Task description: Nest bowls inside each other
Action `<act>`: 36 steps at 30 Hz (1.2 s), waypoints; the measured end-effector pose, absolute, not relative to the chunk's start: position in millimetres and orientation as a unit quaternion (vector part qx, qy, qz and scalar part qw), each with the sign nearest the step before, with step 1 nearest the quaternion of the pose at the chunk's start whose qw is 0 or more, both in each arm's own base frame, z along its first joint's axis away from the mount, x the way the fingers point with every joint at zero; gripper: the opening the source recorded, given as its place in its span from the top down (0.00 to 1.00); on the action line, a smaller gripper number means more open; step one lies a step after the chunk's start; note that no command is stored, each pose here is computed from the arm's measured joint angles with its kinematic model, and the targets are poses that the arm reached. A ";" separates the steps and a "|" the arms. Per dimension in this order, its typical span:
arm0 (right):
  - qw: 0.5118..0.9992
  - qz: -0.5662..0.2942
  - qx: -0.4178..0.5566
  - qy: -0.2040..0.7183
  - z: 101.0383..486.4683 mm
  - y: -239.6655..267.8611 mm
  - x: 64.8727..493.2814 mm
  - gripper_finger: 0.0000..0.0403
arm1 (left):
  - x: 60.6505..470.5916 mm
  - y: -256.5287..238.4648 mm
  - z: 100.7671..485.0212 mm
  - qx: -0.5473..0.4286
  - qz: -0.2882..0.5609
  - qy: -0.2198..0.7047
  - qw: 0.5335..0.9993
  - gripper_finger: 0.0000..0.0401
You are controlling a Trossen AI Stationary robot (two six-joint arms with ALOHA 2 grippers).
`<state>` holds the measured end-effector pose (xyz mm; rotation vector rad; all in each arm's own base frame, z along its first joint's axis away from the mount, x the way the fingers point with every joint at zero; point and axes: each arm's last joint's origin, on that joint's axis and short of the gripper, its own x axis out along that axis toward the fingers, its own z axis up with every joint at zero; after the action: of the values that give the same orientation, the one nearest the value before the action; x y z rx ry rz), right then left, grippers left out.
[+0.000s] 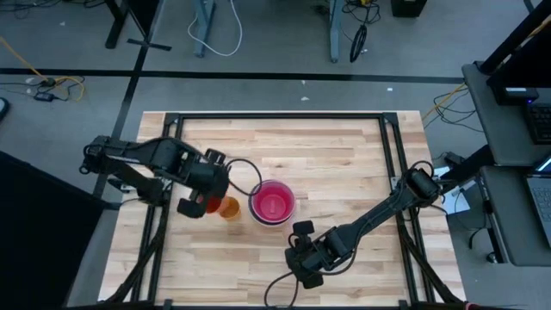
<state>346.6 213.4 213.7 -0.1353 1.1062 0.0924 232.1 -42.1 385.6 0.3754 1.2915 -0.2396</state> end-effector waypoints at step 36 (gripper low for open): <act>0.848 0.049 -0.062 0.525 219.0 219.6 339.2 0.73 | 263.3 -15.3 305.8 0.140 -0.148 0.598 0.775 1.00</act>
<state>339.2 219.6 219.0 -0.1307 1.1057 0.1033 263.3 -15.3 305.8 0.3024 1.2950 -0.3211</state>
